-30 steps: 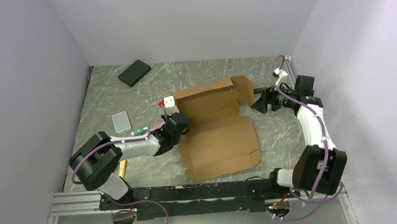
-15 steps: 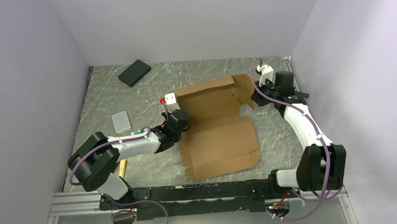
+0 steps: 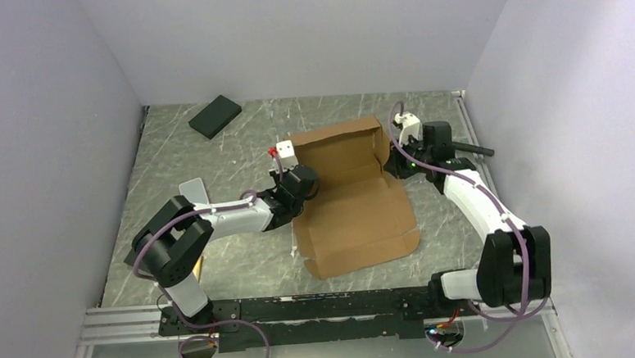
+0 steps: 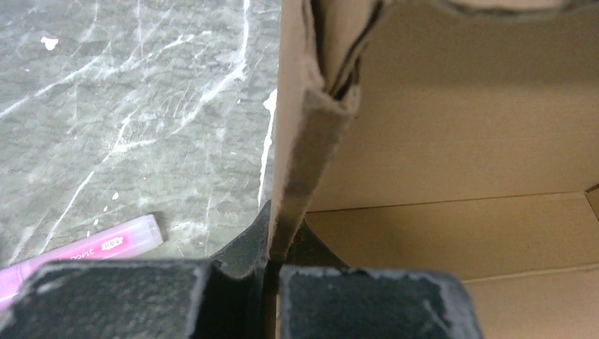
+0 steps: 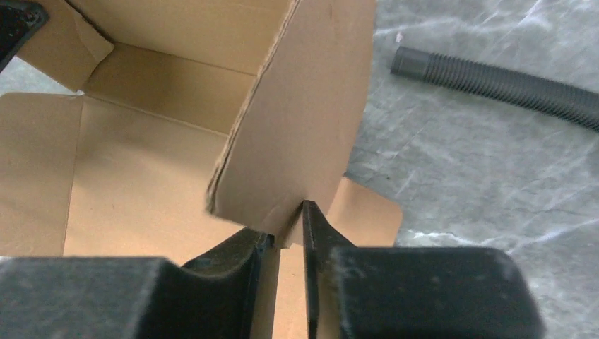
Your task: Fold the paper box
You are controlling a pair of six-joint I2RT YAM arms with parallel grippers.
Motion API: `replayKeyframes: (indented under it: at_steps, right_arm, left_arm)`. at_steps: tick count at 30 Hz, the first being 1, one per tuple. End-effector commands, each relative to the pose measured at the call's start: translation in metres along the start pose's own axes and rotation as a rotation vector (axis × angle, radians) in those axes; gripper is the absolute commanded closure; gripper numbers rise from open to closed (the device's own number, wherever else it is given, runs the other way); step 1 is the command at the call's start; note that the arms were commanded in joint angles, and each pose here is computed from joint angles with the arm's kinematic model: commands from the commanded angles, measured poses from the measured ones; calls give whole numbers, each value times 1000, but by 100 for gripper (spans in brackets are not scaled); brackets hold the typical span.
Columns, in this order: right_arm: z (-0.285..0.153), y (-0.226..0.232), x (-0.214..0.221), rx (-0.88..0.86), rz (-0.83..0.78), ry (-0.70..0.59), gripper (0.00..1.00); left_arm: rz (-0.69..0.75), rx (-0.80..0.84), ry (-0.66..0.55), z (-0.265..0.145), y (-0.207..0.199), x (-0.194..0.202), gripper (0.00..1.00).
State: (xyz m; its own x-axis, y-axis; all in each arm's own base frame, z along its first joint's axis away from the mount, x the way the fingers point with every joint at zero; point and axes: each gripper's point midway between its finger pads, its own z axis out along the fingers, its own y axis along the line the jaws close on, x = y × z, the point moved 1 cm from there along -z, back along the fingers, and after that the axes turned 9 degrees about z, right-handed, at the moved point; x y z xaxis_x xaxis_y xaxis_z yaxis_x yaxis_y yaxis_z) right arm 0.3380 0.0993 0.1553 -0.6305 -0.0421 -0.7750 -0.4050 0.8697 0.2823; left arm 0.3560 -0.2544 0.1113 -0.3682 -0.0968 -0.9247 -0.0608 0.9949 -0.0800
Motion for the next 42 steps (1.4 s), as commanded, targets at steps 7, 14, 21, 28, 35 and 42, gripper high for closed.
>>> replayKeyframes:
  at_steps: [7,14,21,28,35,42]
  right_arm:
    - [25,4,0,-55,14,51,62]
    - [13,8,-5,-118,-17,27,41]
    - [-1,30,0,-326,-96,60,32]
    - [-23,39,3,-442,-194,68,18]
    - [-56,29,-2,-486,-238,20,15]
    - [-83,5,-15,-391,-274,-64,15]
  left_arm:
    - [-41,44,-51,3,-15,-9,100]
    - [-22,40,-44,5,-13,-2,100]
    - [1,29,-51,3,-7,-3,100]
    - [11,18,-57,4,-2,-5,100]
    - [16,31,-62,3,1,-6,100]
    - [31,36,-67,4,2,-6,100]
